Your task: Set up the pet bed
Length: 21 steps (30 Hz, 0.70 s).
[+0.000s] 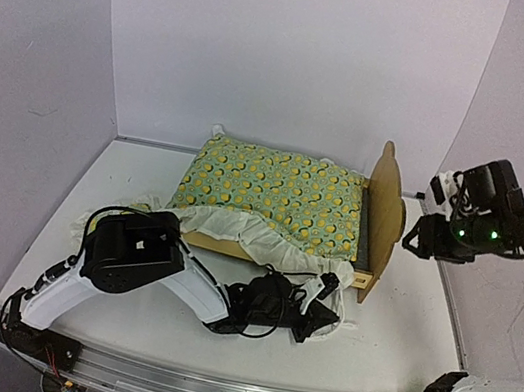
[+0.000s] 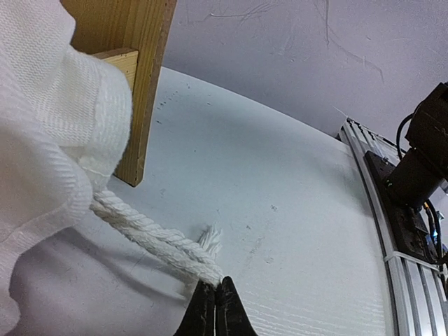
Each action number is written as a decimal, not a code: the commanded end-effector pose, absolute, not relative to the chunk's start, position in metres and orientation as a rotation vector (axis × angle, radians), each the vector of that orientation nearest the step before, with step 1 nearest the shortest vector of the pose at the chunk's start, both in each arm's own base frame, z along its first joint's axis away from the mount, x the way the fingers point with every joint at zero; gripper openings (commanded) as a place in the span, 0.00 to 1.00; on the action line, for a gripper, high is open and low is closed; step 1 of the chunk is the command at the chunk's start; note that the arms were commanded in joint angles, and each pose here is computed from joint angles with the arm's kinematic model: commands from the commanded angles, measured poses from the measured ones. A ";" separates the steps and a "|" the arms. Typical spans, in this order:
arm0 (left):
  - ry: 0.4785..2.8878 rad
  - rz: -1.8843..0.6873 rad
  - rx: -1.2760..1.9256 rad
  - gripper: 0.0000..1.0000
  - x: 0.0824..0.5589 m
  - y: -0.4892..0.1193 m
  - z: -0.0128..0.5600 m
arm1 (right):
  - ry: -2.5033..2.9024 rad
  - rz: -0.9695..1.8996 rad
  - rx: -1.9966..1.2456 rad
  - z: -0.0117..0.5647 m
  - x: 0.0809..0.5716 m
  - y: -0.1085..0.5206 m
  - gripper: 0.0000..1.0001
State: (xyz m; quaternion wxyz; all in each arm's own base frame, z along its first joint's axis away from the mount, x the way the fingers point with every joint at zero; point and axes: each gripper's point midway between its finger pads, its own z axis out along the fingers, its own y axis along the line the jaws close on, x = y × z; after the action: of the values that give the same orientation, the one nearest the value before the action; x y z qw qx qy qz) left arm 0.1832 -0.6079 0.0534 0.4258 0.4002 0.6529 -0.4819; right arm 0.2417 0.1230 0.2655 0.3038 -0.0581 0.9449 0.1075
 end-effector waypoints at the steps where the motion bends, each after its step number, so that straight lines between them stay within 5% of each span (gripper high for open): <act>1: 1.578 -1.273 0.958 0.00 0.187 -0.603 0.101 | 2.552 0.612 -0.239 0.227 0.199 0.179 0.53; 7: 1.607 -1.264 0.946 0.00 0.192 -0.597 0.097 | 2.426 0.754 -0.133 0.168 0.198 0.209 0.48; 21: 1.647 -1.207 0.927 0.00 0.206 -0.582 0.091 | 2.430 0.521 0.036 0.052 0.199 0.201 0.37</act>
State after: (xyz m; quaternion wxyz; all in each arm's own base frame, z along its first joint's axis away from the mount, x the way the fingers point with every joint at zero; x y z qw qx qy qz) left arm 0.1975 -0.5818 0.0400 0.4013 0.3909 0.6850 -0.4658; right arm 0.1823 0.1805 0.0391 0.2738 -0.0239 0.9492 0.1533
